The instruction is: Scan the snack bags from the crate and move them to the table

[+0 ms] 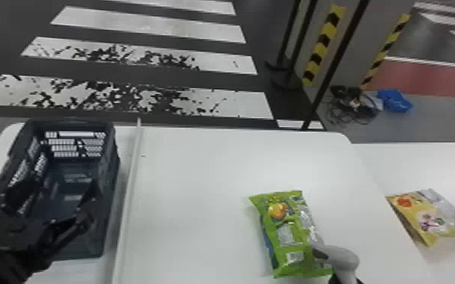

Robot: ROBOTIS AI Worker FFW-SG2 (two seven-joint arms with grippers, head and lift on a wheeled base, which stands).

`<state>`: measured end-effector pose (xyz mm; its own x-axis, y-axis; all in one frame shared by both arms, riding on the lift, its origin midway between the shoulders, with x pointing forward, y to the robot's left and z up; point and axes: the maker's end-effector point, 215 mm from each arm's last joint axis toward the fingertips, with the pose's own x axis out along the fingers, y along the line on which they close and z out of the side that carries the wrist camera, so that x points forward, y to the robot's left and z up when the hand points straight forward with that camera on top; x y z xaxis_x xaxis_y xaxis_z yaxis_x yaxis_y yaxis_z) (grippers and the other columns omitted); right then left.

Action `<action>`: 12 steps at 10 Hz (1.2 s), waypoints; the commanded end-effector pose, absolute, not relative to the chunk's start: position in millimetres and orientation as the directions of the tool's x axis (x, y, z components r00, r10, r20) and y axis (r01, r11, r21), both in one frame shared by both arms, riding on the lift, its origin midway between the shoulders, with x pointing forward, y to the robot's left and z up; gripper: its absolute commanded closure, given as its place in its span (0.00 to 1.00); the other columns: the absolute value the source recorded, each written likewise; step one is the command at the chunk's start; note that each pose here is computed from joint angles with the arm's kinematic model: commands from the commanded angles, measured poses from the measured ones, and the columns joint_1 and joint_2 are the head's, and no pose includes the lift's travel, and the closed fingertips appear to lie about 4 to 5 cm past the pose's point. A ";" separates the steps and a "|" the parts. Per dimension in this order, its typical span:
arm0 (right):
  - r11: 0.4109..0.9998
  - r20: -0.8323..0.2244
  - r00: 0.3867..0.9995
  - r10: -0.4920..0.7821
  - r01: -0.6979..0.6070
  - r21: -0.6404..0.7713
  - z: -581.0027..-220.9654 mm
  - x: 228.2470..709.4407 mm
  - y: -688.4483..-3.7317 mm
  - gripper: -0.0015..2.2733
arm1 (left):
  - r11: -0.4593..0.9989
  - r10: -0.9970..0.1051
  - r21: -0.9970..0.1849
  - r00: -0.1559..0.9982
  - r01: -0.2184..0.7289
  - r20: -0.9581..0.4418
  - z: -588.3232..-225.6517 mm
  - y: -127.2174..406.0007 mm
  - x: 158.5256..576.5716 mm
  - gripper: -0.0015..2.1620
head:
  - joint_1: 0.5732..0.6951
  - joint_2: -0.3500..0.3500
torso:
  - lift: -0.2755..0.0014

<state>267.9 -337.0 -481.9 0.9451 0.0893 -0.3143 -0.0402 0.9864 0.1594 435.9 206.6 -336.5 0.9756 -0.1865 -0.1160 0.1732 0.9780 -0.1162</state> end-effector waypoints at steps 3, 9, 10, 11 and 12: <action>0.991 -0.305 0.949 0.076 -0.038 0.131 -463.6 305.5 -363.7 0.94 | 0.978 -0.188 -0.113 0.975 0.175 -0.119 -336.8 204.9 431.5 0.00 | 1.00 0.17 | 0.65; 0.997 -0.354 0.935 0.036 -0.008 0.080 -470.7 389.4 -417.2 0.94 | 0.979 -0.191 -0.101 0.971 0.178 -0.143 -347.3 202.0 420.6 0.00 | 1.00 0.10 | 0.65; 0.997 -0.362 0.932 0.025 0.002 0.074 -478.2 399.9 -425.1 0.94 | 0.980 -0.190 -0.096 0.971 0.177 -0.148 -348.9 201.6 418.2 0.00 | 1.00 0.09 | 0.65; 0.997 -0.381 0.924 0.015 0.016 0.077 -490.6 404.6 -433.4 0.94 | 0.979 -0.192 -0.096 0.970 0.179 -0.151 -350.3 200.6 416.9 0.00 | 1.00 0.08 | 0.65; 0.996 -0.398 0.918 0.006 0.028 0.080 -502.3 405.5 -440.7 0.94 | 0.978 -0.200 -0.097 0.967 0.187 -0.157 -352.6 197.4 415.8 0.00 | 1.00 0.07 | 0.65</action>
